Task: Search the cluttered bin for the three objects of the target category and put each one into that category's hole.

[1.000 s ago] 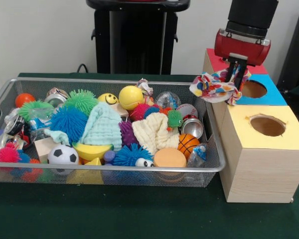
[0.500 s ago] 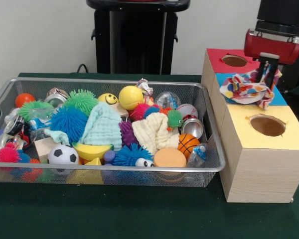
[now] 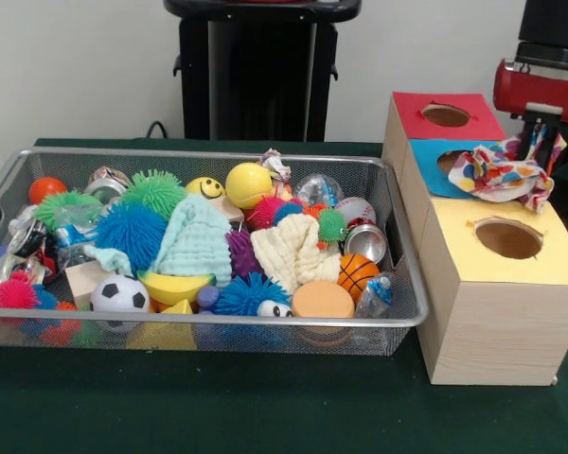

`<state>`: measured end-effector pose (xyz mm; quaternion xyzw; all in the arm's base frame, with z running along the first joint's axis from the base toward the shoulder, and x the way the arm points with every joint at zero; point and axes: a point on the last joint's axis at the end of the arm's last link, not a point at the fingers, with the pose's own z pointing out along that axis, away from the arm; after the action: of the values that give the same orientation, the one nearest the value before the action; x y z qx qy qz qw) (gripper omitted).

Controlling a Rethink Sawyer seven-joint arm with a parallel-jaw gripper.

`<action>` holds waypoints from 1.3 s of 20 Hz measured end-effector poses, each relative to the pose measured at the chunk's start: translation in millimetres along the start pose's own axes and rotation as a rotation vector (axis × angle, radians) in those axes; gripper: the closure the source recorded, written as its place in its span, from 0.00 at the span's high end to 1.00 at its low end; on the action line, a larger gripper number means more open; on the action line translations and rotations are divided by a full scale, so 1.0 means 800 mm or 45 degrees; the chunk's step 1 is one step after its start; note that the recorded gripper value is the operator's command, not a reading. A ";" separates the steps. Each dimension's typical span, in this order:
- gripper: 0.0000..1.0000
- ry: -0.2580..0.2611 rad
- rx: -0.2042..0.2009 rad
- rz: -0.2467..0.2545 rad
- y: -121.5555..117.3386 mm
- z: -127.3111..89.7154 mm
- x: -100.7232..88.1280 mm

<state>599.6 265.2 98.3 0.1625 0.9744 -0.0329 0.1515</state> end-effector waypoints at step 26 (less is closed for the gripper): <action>0.00 -0.014 0.014 0.011 -0.007 0.019 -0.021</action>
<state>617.1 253.1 88.6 0.1675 0.9727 -0.0385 0.1561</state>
